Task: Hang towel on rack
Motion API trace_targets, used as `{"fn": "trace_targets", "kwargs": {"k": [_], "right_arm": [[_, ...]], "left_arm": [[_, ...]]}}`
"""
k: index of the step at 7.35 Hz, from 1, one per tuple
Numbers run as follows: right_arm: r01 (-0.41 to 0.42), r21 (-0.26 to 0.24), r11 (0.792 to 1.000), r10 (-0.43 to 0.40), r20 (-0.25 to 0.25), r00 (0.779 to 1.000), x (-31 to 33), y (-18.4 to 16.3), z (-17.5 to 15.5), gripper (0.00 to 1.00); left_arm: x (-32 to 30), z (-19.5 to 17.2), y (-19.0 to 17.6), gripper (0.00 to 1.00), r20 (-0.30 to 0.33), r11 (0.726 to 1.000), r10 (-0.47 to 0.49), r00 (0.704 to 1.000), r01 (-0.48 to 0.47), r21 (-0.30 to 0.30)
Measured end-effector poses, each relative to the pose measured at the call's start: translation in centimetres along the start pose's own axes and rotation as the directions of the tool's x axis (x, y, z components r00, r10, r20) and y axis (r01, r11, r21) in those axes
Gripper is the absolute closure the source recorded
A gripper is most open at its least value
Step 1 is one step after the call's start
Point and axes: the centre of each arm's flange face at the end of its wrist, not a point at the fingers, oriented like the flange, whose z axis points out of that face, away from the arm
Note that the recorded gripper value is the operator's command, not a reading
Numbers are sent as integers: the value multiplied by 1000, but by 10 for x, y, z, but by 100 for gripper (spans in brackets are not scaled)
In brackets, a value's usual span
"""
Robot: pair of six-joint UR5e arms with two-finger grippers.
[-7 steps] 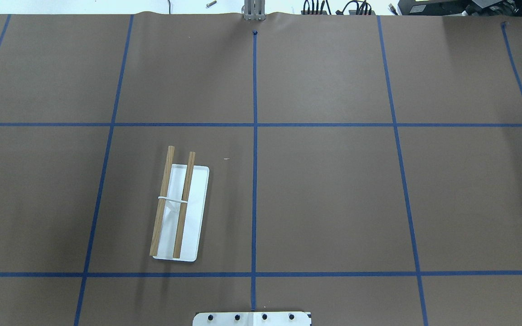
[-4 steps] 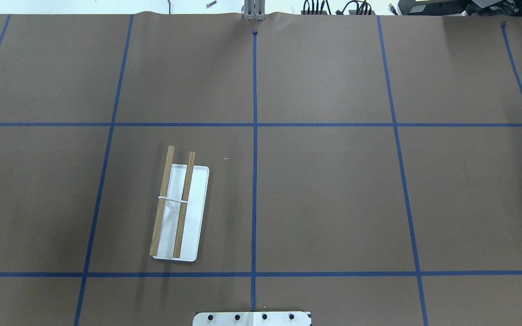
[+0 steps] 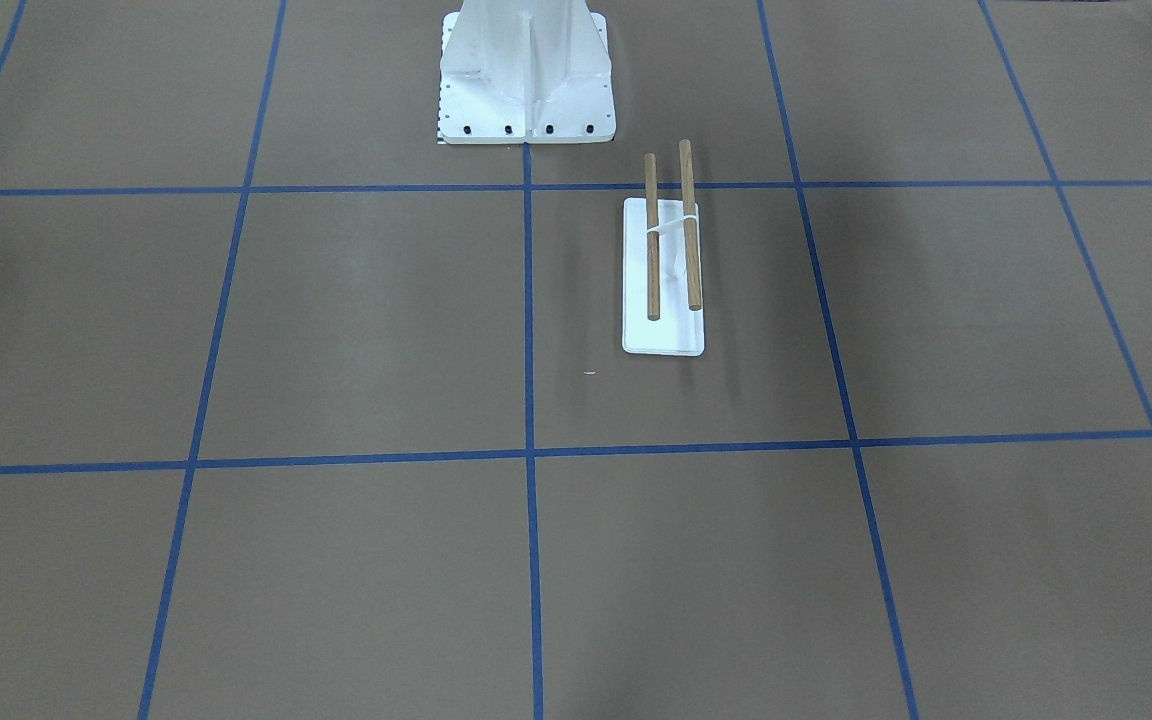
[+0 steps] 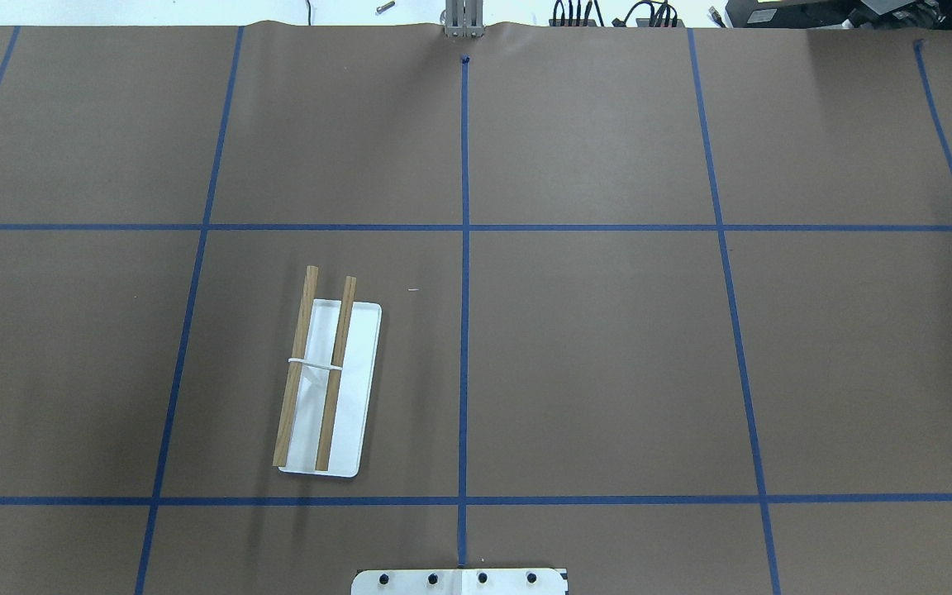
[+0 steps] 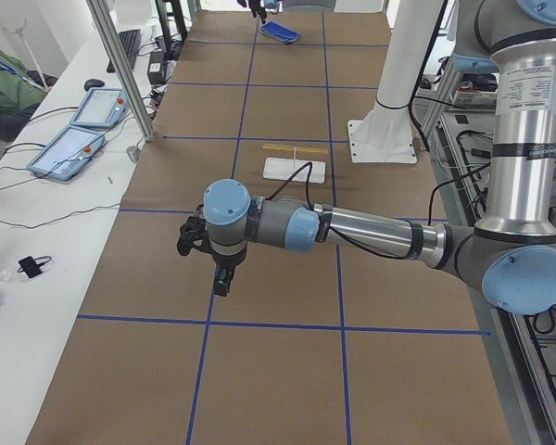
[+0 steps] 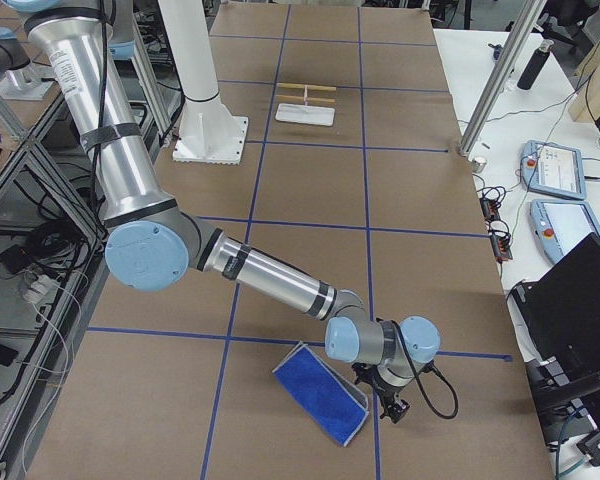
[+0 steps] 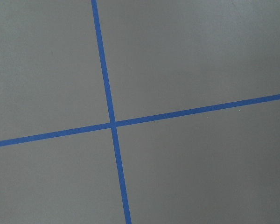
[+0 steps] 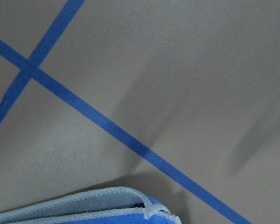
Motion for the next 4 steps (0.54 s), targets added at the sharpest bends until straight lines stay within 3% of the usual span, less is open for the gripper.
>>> {"fn": "trace_targets", "kwargs": {"k": [4], "right_arm": [[-18,-25,1000,19,19,1000,3,6,14,9]], "left_arm": [[1,2,0,1,0,1000,2,1000,-2,-3]]}}
